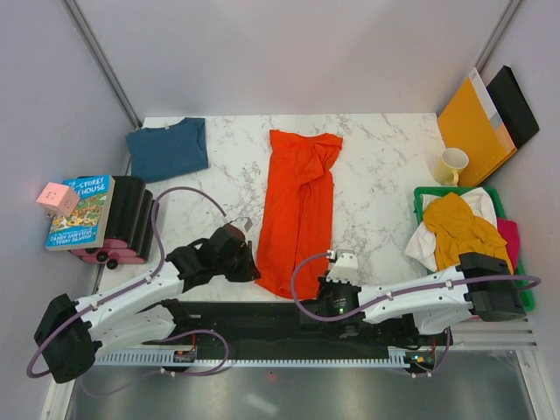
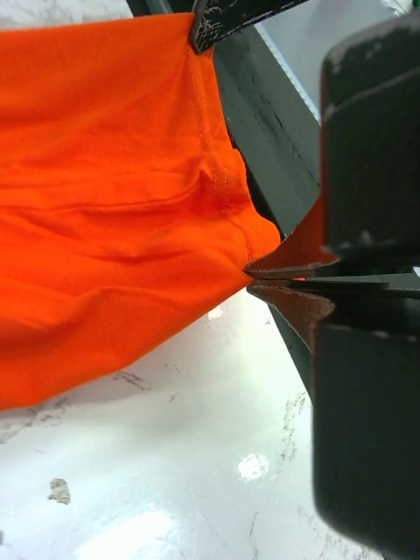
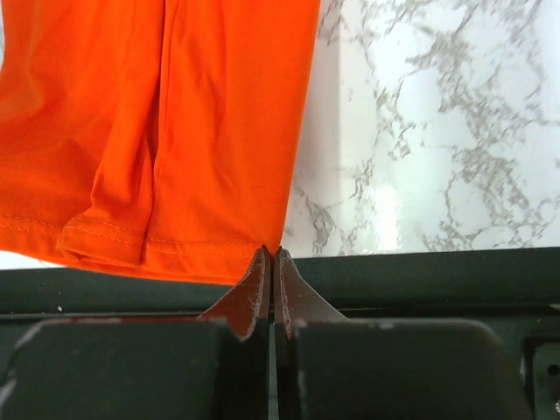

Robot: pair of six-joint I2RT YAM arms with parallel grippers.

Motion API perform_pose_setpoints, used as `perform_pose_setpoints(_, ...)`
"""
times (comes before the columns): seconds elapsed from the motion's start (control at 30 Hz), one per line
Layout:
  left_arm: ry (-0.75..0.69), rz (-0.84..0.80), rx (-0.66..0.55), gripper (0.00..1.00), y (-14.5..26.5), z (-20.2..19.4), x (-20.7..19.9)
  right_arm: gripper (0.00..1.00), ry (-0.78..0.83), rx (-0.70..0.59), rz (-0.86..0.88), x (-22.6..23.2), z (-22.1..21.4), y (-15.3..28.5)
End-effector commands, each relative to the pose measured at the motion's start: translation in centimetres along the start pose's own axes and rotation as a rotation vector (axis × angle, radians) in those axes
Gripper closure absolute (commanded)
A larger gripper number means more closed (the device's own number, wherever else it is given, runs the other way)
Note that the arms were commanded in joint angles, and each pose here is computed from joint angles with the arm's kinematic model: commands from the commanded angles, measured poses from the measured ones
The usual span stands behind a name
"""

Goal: Fold and stack the t-shirts
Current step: Grab the bottom of the folded rectangular tshirt with both arms, then fold the folded rectangular tshirt in 1/3 of the way

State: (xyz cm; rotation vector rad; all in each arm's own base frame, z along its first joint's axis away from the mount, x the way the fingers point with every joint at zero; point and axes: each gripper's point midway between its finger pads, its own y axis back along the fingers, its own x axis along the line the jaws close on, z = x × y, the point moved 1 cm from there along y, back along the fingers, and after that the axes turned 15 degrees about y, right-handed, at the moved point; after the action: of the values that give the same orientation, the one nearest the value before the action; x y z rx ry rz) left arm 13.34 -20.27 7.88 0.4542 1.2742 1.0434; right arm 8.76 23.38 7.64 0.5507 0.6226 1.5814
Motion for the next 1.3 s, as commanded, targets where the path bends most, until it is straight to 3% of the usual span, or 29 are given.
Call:
perform_pose_setpoints(0.0,0.008,-0.045,-0.070,0.98,1.7,2.1,-2.9,1.00,-0.030,-0.129,-0.018,-1.1,3.8,1.4)
perform_pose_setpoints(0.33,-0.049,-0.035,-0.156,0.98,2.1,6.2,-6.8,1.00,-0.082,-0.243,-0.111,-3.9,10.8,1.1)
perform_pose_setpoints(0.5,-0.078,-0.009,-0.223,0.98,1.9,9.2,-8.5,1.00,-0.031,-0.258,-0.168,-5.3,13.6,-0.6)
perform_pose_setpoints(0.93,0.001,0.091,-0.360,0.98,0.5,20.6,-7.8,1.00,-0.018,-0.201,-0.253,-7.2,21.3,-10.3)
perform_pose_setpoints(1.27,0.011,0.130,-0.329,0.98,-4.1,25.3,-8.3,1.00,-0.001,-0.138,-0.255,-7.3,24.3,-17.6)
